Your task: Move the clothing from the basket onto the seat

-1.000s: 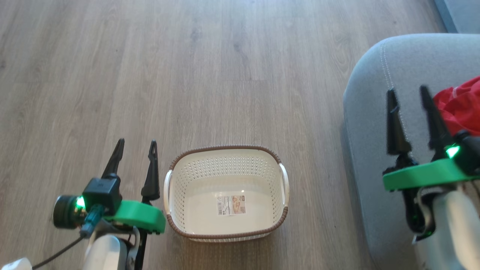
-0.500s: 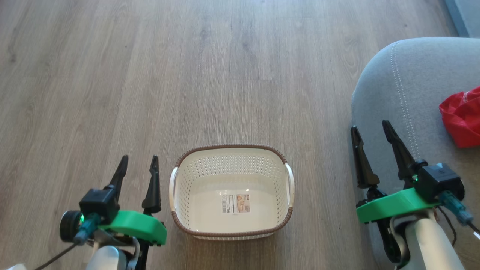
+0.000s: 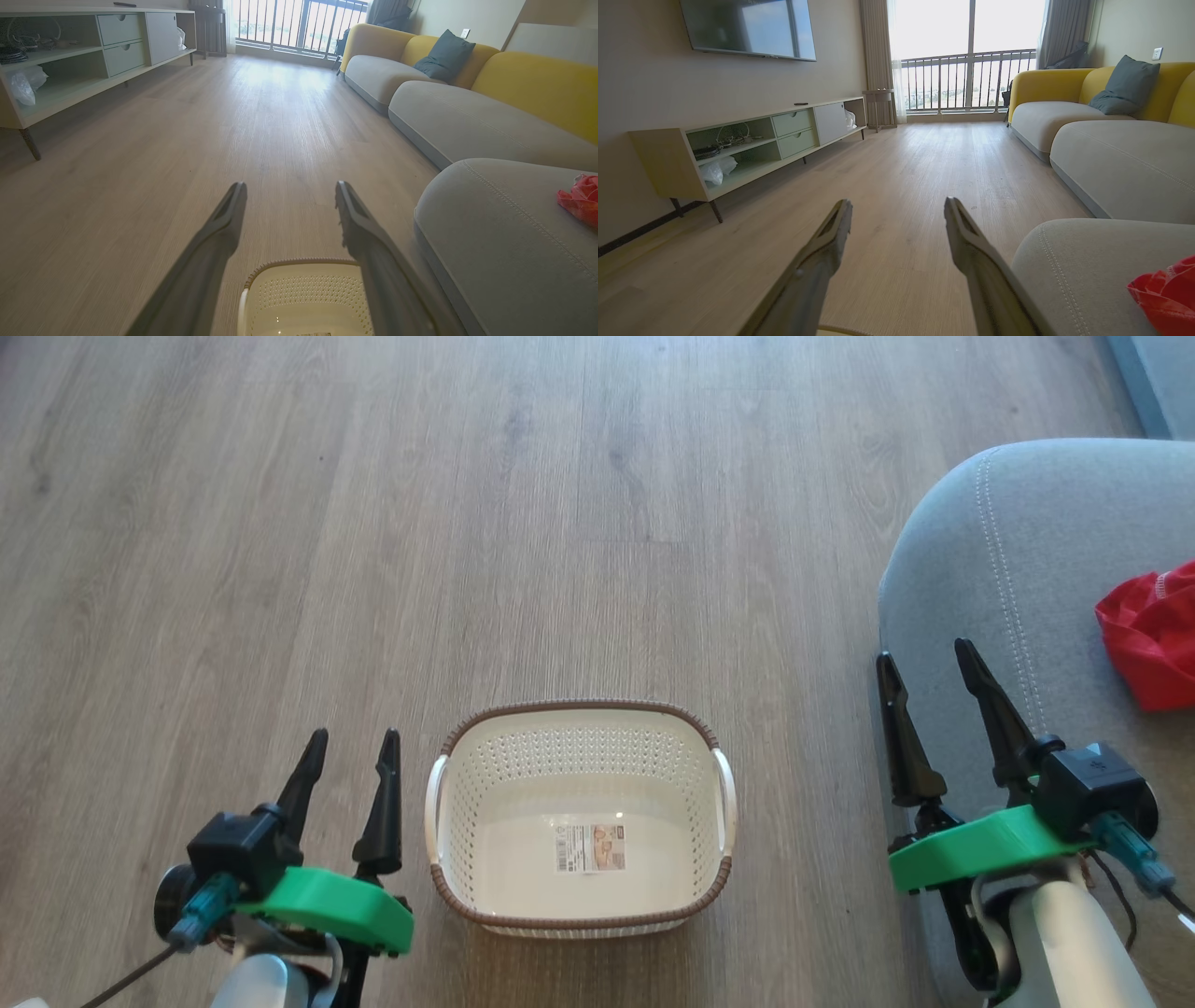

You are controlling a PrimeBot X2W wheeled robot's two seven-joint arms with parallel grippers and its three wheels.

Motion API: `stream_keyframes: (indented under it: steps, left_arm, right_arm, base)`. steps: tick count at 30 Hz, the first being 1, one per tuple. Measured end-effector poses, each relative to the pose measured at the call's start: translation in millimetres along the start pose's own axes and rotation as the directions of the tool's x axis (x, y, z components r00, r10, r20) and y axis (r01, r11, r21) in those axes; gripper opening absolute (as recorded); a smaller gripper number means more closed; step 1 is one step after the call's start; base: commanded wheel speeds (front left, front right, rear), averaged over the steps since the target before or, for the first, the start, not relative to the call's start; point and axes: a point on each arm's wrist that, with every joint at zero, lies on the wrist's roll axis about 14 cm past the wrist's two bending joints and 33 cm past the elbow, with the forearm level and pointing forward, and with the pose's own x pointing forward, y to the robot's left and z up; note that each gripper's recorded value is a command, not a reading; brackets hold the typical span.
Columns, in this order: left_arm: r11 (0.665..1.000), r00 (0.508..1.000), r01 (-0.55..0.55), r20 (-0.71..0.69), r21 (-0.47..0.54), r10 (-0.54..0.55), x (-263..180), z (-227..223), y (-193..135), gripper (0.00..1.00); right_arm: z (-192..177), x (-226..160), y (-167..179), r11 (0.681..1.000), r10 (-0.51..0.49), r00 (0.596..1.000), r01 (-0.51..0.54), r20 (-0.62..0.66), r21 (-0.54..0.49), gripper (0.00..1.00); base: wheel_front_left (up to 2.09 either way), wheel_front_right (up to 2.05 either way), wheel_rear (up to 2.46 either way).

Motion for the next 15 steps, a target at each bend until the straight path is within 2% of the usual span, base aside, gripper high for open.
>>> stream_keyframes:
  steps: [15]
  left_arm:
    - [0.999,1.0,-0.015,-0.005,-0.045,0.014,-2.0,-1.7,4.0,1.0]
  right_arm:
    - [0.6,-0.8,0.8,1.0,-0.001,1.0,0.001,0.001,0.003,1.0]
  base:
    - [0.0,0.0,0.0]
